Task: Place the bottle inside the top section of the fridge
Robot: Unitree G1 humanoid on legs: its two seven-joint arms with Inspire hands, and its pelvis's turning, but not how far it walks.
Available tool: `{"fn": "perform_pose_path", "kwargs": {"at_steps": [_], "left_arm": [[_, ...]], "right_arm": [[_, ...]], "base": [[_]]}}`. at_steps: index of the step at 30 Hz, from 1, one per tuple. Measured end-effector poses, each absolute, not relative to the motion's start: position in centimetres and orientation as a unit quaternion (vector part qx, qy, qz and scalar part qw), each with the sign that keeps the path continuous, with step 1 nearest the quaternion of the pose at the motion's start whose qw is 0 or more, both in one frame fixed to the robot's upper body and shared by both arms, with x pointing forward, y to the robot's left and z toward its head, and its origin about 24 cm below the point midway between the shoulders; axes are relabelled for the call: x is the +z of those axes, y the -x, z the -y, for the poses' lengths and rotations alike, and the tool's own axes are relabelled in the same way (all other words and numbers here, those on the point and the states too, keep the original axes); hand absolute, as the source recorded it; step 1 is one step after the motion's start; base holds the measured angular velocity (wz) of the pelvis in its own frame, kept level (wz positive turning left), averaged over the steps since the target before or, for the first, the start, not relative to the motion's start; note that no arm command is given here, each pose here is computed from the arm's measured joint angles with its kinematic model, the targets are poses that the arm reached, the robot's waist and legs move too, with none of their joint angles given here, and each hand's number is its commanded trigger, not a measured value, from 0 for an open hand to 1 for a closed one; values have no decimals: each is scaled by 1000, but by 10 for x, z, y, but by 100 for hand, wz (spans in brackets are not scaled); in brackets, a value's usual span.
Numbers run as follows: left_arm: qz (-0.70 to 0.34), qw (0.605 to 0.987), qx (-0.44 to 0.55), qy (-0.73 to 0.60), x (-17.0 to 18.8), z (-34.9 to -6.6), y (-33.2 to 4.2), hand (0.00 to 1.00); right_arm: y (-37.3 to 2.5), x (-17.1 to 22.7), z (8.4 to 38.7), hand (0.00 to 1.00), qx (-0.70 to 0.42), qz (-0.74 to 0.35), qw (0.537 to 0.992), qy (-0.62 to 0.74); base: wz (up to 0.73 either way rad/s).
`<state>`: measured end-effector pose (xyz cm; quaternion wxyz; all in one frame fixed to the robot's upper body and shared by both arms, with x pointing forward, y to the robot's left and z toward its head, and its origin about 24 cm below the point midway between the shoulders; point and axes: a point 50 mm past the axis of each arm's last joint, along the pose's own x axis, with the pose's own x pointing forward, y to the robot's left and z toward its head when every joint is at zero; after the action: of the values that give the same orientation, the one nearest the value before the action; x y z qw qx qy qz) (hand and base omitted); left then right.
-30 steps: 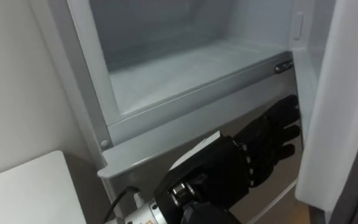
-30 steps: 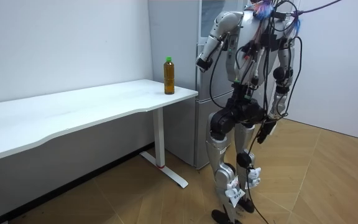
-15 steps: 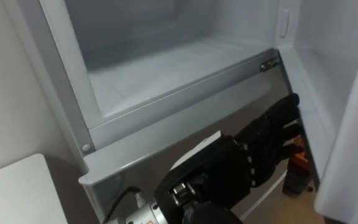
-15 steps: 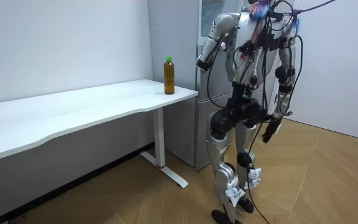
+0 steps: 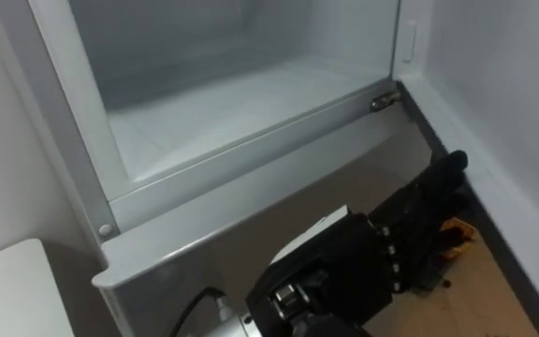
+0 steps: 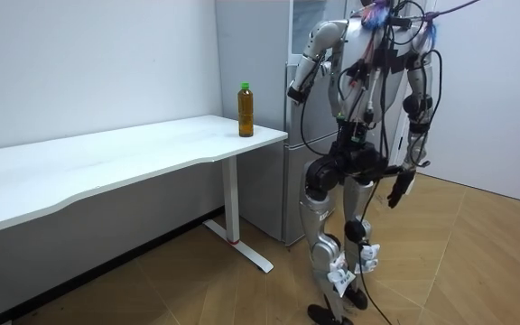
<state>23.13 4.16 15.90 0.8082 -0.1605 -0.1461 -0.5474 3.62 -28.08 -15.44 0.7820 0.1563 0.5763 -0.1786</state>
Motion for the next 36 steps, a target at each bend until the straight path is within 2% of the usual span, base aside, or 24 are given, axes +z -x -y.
{"fn": "perform_pose_path", "kwargs": {"at_steps": [6,18,36], "left_arm": [[151,805,-553,156,163,-38,-234,0],[157,800,-555,164,167,-32,-238,0],[159,800,-556,161,168,-31,-242,0]], "right_arm": [[-38,-153,285,0,-177,-574,785,-154],[-21,-154,288,0,-179,-608,761,-138],[-40,-153,287,0,-165,-598,776,-117]], "base": [[-19],[-15],[4]]}}
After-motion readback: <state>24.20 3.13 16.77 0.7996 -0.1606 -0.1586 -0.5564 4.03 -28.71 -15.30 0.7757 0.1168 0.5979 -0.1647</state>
